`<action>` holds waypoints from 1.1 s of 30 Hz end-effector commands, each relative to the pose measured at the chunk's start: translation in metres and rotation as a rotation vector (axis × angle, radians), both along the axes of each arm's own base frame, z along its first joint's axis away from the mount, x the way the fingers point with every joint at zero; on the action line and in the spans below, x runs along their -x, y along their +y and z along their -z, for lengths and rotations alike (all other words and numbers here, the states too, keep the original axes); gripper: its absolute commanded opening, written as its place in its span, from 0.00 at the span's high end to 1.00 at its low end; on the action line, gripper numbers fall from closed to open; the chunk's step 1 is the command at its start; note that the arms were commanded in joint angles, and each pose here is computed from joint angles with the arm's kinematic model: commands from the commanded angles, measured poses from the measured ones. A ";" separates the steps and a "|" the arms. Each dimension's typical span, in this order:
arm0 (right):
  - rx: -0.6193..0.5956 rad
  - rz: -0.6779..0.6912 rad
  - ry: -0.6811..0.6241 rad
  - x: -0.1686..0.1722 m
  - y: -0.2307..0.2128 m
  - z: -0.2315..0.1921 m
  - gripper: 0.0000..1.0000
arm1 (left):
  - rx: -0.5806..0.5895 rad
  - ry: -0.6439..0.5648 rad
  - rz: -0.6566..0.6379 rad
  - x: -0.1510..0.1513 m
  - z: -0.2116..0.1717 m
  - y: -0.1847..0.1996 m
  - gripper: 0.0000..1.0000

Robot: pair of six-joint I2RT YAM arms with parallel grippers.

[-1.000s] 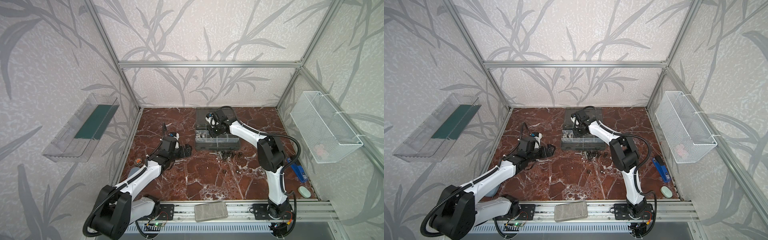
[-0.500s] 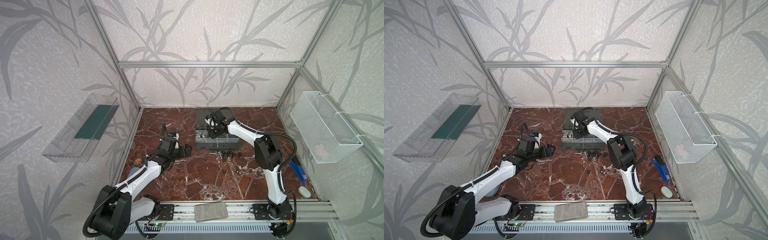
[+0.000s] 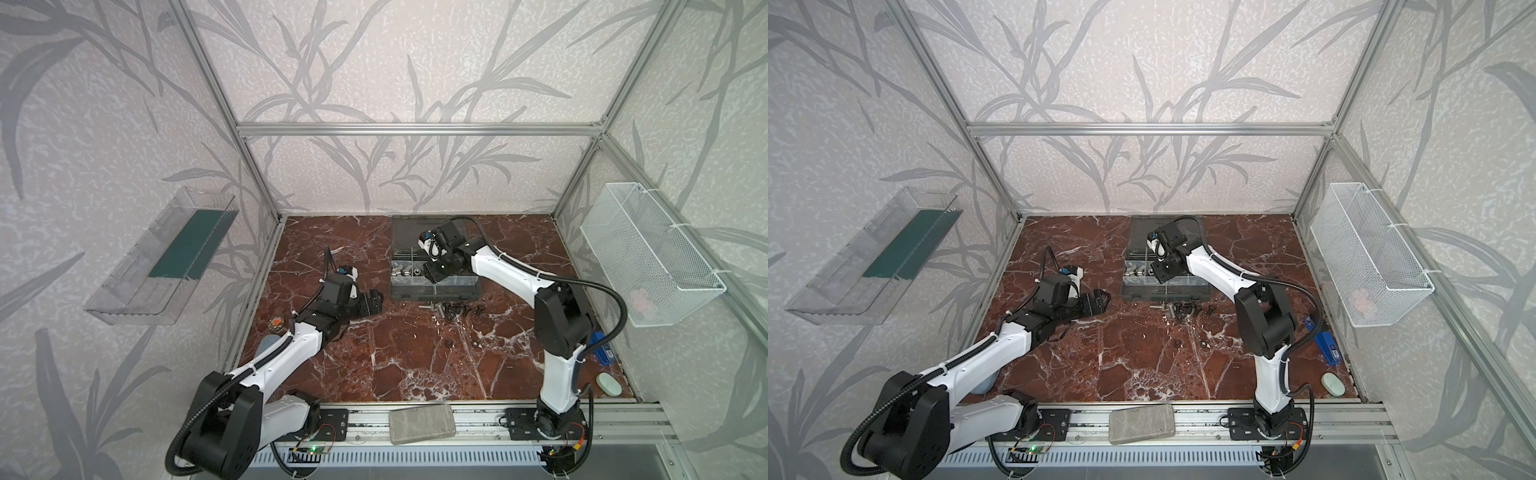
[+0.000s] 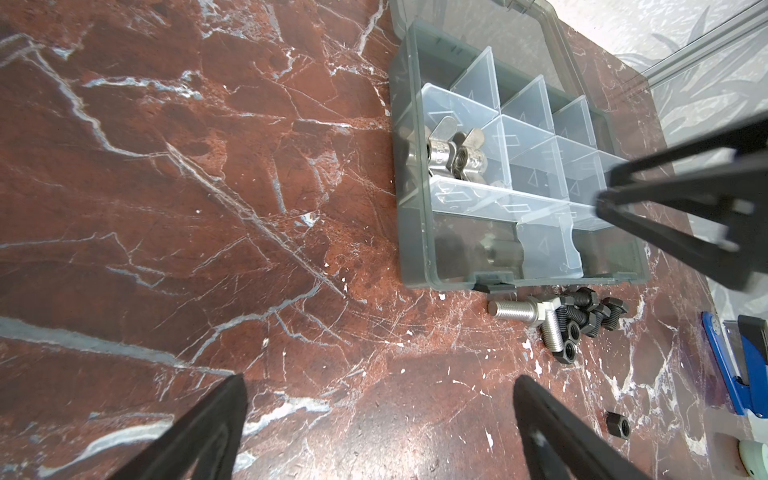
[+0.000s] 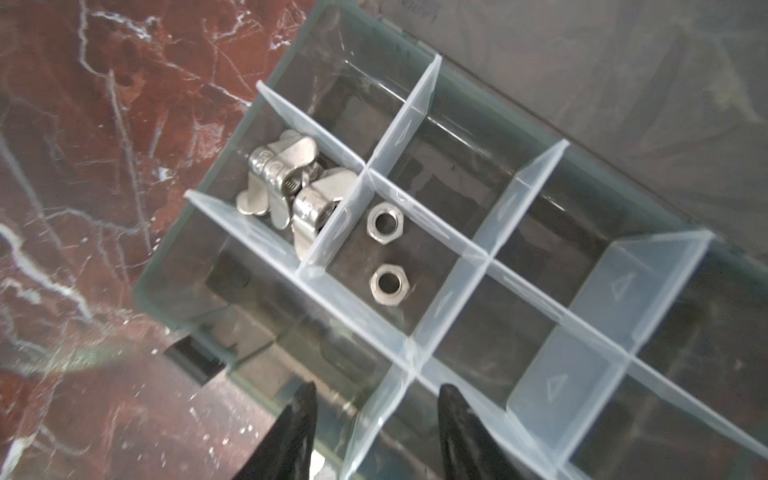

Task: Sort the screws and nuts into containers
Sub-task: 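Open the right gripper to drop the hex nut beside the first, then move the right gripper down over the black hex nuts on the table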

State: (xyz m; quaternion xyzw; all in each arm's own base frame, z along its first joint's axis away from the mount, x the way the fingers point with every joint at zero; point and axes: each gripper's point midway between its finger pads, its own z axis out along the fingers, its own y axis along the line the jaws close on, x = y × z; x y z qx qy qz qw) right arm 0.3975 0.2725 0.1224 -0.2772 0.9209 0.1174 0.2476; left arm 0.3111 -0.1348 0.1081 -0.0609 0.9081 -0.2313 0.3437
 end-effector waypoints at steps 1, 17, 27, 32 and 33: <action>-0.013 -0.008 -0.010 0.026 -0.013 -0.017 0.50 | 0.004 -0.009 -0.019 0.000 -0.003 0.004 0.02; -0.014 0.126 0.213 0.177 -0.081 0.022 0.40 | 0.034 0.000 -0.003 -0.005 -0.005 -0.003 0.02; 0.015 0.218 0.239 0.201 -0.080 0.037 0.36 | 0.081 0.022 0.007 -0.003 -0.003 -0.010 0.02; 0.036 0.268 0.243 0.205 -0.073 0.048 0.36 | 0.118 0.032 0.020 -0.002 -0.004 -0.016 0.02; 0.040 0.274 0.246 0.205 -0.072 0.050 0.36 | 0.123 0.033 0.020 -0.002 -0.005 -0.017 0.02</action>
